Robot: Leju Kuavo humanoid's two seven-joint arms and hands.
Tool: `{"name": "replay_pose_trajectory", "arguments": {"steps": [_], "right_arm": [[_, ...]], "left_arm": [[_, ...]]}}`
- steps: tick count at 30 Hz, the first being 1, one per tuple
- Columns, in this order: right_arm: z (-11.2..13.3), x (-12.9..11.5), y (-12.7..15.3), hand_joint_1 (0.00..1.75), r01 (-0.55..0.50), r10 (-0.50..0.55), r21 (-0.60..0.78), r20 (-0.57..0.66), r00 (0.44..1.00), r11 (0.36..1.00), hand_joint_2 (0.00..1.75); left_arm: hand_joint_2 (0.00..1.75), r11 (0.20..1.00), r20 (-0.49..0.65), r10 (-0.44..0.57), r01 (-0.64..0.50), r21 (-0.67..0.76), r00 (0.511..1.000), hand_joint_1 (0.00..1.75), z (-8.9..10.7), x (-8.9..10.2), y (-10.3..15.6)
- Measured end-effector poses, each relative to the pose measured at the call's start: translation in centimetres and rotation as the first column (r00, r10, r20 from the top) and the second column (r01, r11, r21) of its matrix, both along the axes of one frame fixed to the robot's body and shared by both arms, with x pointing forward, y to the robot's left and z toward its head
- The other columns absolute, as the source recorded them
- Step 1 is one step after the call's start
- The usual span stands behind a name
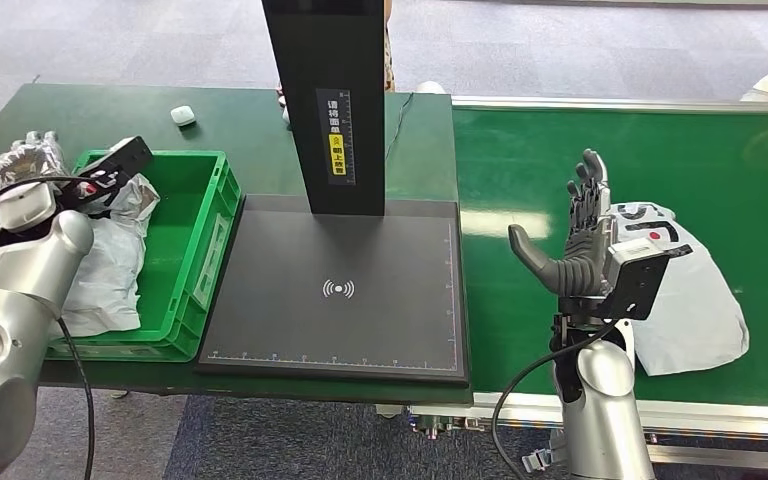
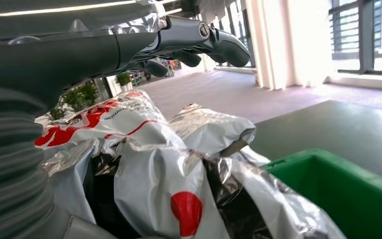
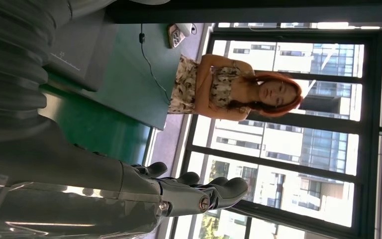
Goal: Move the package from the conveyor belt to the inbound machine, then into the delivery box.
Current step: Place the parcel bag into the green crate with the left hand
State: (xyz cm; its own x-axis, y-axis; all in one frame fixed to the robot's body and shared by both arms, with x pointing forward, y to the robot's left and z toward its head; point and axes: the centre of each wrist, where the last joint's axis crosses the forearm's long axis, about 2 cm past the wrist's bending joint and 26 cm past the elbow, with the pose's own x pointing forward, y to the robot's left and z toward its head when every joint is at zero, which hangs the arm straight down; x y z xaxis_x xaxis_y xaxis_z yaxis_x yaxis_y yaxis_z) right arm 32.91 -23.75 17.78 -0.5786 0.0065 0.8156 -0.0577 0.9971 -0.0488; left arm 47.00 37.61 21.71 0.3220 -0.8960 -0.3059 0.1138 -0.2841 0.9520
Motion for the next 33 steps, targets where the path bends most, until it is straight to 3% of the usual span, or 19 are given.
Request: {"name": "replay_pose_trajectory", "arguments": {"steps": [4,8,11,13,18,21,26,30,31,33], "right_arm": [[0.1,0.0,-0.1,0.0,0.007,-0.007,0.0,0.003,1.0,1.0,1.75],[0.0,-0.3,-0.3,0.0,0.018,-0.018,0.003,0.006,1.0,1.0,1.75],[-0.1,-0.6,-0.4,0.0,0.02,-0.02,0.004,0.003,1.0,1.0,1.75],[-0.2,-0.7,-0.4,0.0,0.022,-0.022,0.003,0.002,1.0,1.0,1.75],[-0.5,-1.1,-0.7,0.0,0.037,-0.037,0.001,0.003,0.999,0.999,1.75],[-0.5,-1.1,-0.7,0.0,0.039,-0.039,-0.001,0.006,0.999,0.999,1.75],[-0.4,-1.1,-0.7,0.0,0.038,-0.038,-0.005,0.01,0.999,0.999,1.75],[-0.4,-1.1,-0.8,0.0,0.038,-0.038,-0.006,0.013,0.999,0.999,1.75],[-0.4,-1.1,-0.7,0.0,0.036,-0.036,-0.006,0.014,0.999,0.999,1.75],[-0.4,-1.0,-0.6,0.0,0.023,-0.023,-0.009,0.016,1.0,1.0,1.75]], "left_arm": [[1.75,0.994,0.096,-0.108,0.11,-0.01,0.99,0.0,0.3,0.2,-0.9],[1.75,0.963,0.247,-0.254,0.268,-0.021,0.935,0.0,1.3,0.6,-3.0],[1.75,0.945,0.298,-0.301,0.326,-0.036,0.906,0.0,1.7,0.7,-4.3],[1.75,0.913,0.366,-0.358,0.404,-0.055,0.859,0.0,2.1,0.8,-5.1],[1.75,0.767,0.55,-0.481,0.632,-0.113,0.682,0.0,3.5,0.2,-9.1],[1.75,0.648,0.628,-0.499,0.738,-0.186,0.597,0.0,3.8,-1.0,-12.1],[1.75,0.315,0.751,-0.463,0.879,-0.357,0.471,0.0,3.7,-4.0,-15.7],[1.75,0.186,0.788,-0.457,0.91,-0.37,0.413,0.0,3.8,-5.5,-17.0],[1.75,0.125,0.795,-0.45,0.91,-0.395,0.406,0.0,3.8,-5.8,-17.2],[1.75,-0.085,0.812,-0.412,0.869,-0.487,0.414,0.0,3.2,-6.5,-17.7]]}}
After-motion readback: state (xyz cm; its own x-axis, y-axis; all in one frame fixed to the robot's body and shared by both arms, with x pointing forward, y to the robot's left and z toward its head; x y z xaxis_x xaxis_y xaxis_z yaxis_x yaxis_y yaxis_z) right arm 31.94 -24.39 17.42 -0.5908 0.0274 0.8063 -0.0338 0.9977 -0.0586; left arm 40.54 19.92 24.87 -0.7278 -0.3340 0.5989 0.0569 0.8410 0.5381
